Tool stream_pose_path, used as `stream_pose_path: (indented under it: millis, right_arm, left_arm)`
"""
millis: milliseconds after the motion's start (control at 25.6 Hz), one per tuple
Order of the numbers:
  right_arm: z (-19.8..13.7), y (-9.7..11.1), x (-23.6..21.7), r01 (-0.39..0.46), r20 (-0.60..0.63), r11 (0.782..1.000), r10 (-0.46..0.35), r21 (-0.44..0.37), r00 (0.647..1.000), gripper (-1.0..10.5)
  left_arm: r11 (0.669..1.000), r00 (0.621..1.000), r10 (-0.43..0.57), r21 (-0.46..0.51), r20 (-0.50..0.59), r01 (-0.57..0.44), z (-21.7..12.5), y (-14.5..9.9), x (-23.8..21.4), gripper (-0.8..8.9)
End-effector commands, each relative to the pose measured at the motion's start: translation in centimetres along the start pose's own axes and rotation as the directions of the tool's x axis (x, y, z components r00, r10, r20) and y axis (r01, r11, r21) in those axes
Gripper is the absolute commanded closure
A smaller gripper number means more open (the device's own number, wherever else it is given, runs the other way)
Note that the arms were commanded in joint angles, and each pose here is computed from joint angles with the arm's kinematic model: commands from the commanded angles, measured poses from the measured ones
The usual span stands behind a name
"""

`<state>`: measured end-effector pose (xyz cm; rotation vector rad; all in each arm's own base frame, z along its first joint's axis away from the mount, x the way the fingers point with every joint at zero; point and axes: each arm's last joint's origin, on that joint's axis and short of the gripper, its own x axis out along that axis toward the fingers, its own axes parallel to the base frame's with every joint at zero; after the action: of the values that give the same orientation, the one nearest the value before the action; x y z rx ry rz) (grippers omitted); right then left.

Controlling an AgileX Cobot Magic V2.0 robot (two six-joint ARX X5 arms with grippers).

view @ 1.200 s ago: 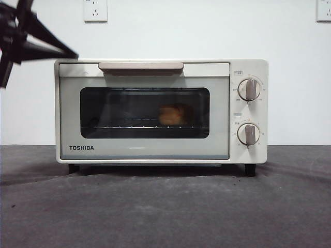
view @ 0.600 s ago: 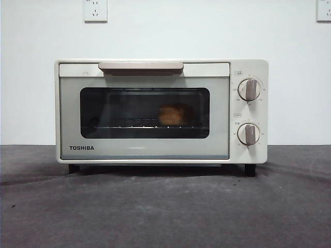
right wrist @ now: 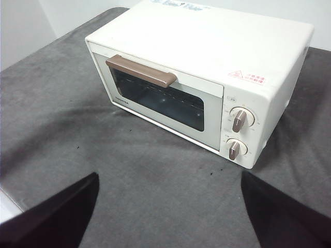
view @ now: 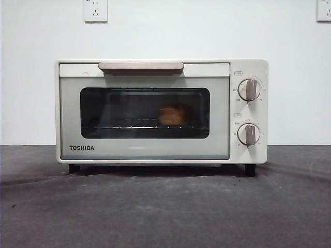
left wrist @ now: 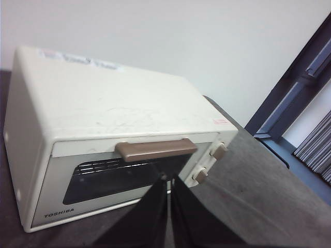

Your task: The left arm flap open the oven, the right arm pick bread and place it into oven, the left arm flap close the oven

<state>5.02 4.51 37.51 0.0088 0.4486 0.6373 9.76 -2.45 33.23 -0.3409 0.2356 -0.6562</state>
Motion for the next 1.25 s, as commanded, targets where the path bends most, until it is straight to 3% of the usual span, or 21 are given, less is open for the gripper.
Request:
stream_pose_path:
  millis: [39,117,234,1250]
  right_arm:
    - [0.47,0.11,-0.32,-0.009,0.024,1.0,0.01,-0.018,1.0,5.3]
    - [0.47,0.11,-0.32,-0.009,0.024,1.0,0.01,-0.017,1.0,6.5]
    - [0.47,0.11,-0.32,-0.009,0.024,1.0,0.009,-0.017,1.0,9.3]
    - [0.42,0.08,-0.53,-0.01,0.032,1.0,0.01,-0.017,0.999,9.4]
  left_arm:
    - [0.998,1.0,-0.001,0.056,0.012,0.0,0.13,-0.59,-0.73,7.98]
    - [0.999,1.0,0.001,0.045,-0.006,-0.001,-0.2,-0.73,-1.02,7.98]
    - [0.999,0.999,0.015,0.029,-0.031,-0.014,-0.53,-0.71,-1.02,7.98]
    - [0.999,0.999,0.002,0.037,-0.041,-0.001,-0.82,-1.23,-1.12,7.89]
